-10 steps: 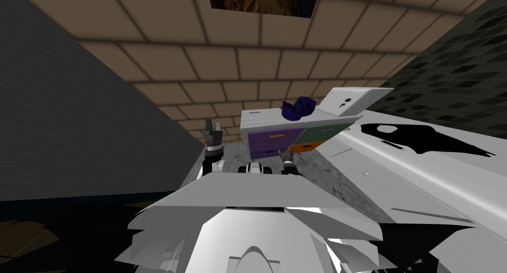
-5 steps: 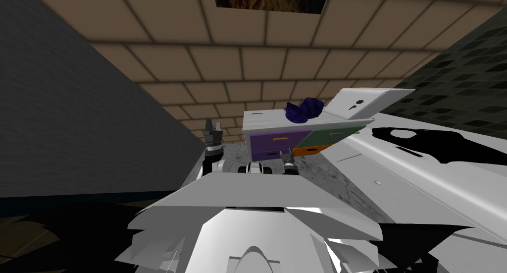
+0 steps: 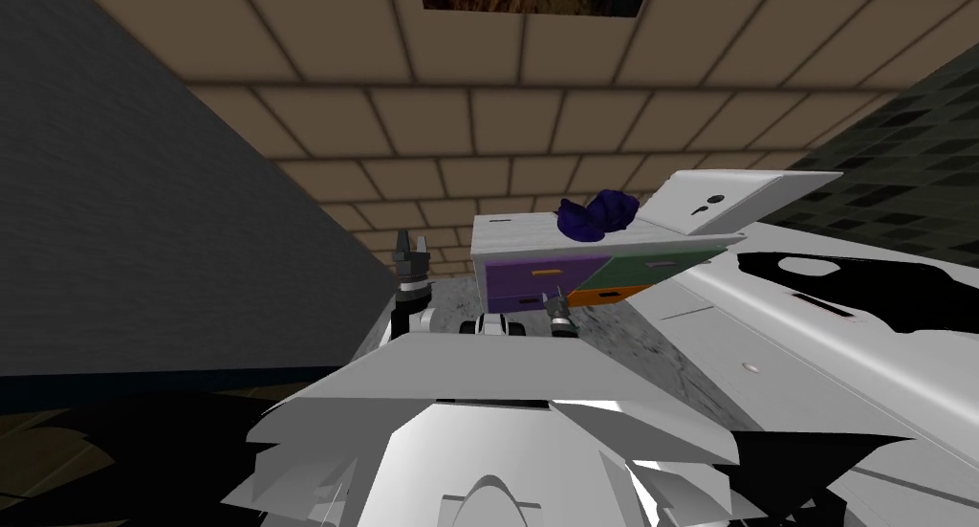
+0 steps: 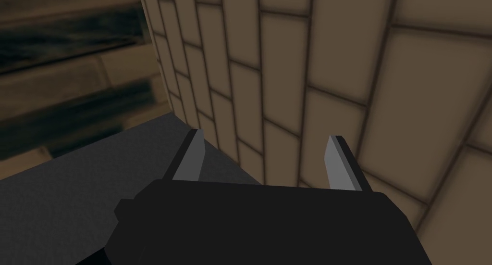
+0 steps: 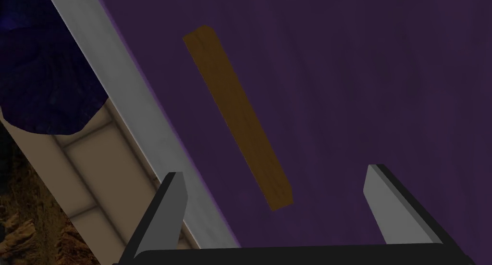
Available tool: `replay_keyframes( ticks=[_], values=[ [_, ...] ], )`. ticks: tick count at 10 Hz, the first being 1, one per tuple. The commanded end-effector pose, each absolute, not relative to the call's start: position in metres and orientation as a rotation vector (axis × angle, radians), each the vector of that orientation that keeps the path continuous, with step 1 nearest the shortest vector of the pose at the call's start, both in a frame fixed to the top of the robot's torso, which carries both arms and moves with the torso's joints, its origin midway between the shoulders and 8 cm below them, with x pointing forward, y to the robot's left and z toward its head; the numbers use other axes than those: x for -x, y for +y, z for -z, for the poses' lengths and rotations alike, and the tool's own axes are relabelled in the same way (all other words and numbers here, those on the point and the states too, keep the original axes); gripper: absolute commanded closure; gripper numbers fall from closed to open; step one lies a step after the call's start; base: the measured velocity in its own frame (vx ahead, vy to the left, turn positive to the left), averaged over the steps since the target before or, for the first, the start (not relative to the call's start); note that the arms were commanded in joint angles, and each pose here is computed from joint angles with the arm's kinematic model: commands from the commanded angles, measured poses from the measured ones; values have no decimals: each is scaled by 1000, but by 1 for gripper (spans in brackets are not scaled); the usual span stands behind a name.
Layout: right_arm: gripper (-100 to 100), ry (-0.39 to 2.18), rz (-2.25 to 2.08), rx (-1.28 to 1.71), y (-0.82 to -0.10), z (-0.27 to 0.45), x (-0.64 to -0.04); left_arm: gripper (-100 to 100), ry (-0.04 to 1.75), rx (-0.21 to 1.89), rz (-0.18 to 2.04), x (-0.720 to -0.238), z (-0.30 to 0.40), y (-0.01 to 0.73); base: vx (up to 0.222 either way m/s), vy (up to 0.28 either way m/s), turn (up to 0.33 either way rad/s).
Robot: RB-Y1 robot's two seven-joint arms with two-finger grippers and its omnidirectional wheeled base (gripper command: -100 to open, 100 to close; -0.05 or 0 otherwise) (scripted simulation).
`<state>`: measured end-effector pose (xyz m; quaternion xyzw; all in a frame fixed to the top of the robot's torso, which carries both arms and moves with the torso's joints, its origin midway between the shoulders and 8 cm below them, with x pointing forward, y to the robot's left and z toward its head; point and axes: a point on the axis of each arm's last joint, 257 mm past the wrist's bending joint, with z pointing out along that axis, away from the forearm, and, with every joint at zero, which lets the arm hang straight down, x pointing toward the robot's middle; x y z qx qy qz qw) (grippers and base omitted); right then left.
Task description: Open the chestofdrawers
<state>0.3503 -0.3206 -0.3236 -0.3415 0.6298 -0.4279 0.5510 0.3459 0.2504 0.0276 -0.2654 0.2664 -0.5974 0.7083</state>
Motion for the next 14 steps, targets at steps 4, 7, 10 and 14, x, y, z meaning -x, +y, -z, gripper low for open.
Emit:
replay_keyframes(
  ticks=[4, 7, 10, 14],
  values=[
    [-100, 1355, 1117, 951, -316, 322, -341, 0, 591, 589, 1326, -346, -28, 250, 65, 17, 49],
    [-100, 1266, 1167, 1036, -311, 321, -334, 0, 591, 589, 1326, -346, -28, 250, 48, 14, 46],
    [-100, 1189, 1199, 1101, -306, 321, -328, 0, 591, 589, 1326, -346, -28, 250, 52, 16, 47],
    [-100, 1129, 1217, 1149, -302, 321, -323, 0, 591, 589, 1326, -346, -28, 250, 40, 6, 34]
  ],
)
